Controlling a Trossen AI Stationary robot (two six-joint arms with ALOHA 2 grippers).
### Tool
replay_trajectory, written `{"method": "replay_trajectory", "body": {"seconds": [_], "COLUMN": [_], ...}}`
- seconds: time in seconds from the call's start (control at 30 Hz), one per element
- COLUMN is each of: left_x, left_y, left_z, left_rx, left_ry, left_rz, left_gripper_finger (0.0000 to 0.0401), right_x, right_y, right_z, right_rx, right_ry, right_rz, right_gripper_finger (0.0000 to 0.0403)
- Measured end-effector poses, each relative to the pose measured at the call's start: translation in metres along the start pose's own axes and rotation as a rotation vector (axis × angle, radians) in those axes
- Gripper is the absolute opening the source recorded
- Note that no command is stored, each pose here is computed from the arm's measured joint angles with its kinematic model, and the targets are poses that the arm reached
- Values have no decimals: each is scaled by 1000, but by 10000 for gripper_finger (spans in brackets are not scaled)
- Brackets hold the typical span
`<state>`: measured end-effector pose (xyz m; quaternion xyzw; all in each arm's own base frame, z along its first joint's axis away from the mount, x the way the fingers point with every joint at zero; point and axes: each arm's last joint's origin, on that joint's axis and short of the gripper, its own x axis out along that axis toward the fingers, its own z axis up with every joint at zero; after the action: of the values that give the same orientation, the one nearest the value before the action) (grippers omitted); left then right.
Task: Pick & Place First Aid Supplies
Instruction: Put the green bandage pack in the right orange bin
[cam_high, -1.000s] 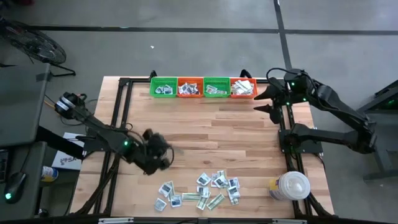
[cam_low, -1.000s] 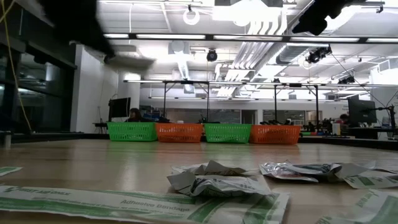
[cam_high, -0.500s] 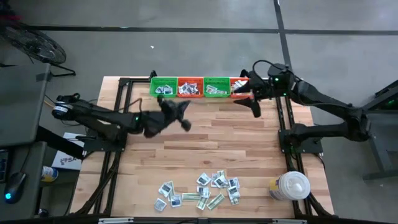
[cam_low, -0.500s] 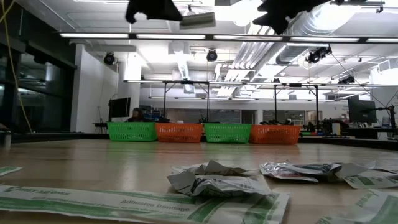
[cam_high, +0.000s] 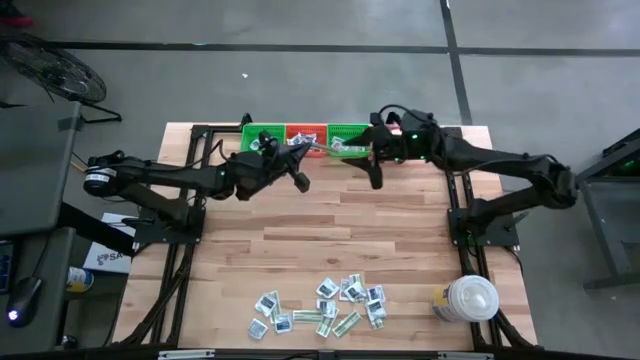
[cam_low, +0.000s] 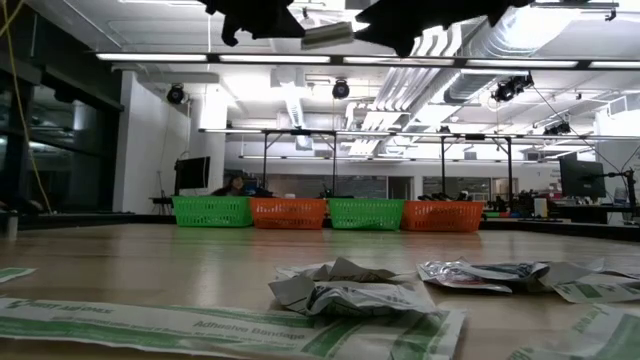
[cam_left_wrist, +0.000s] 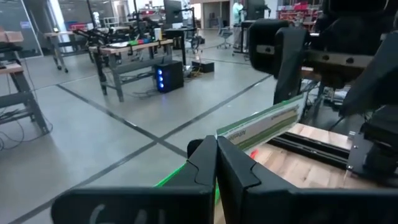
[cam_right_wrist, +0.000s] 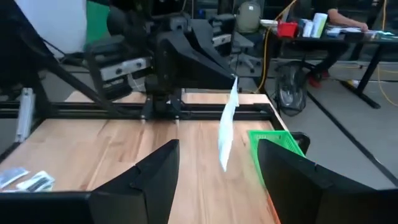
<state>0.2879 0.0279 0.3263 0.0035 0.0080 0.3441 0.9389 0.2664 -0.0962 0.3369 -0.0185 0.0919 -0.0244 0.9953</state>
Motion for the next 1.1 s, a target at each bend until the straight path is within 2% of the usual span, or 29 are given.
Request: {"method": "replay_trajectory", "body": {"seconds": [0.23, 0.4, 0.53, 0.9, 1.1], "left_x": [0, 0, 0, 0, 0], "left_y": [0, 0, 0, 0, -1], "left_z": [0, -1, -1, -1, -3], "left_rx": [25, 30, 31, 29, 46], "left_ry": [2, 8, 9, 12, 23], "left_rz": [0, 0, -2, -7, -18], "left_gripper_finger": [0, 0, 0, 0, 1], "right_x": [25, 29, 29, 29, 29], "right_y": [3, 4, 3, 3, 3], "right_z": [-7, -7, -6, -7, -8], "right_rx": [0, 3, 1, 2, 24], "right_ry": [-33, -48, -53, -49, -37], "right_rz": [-27, -53, -68, -69, -67], "right_gripper_finger": [210, 189, 152, 14, 2]}}
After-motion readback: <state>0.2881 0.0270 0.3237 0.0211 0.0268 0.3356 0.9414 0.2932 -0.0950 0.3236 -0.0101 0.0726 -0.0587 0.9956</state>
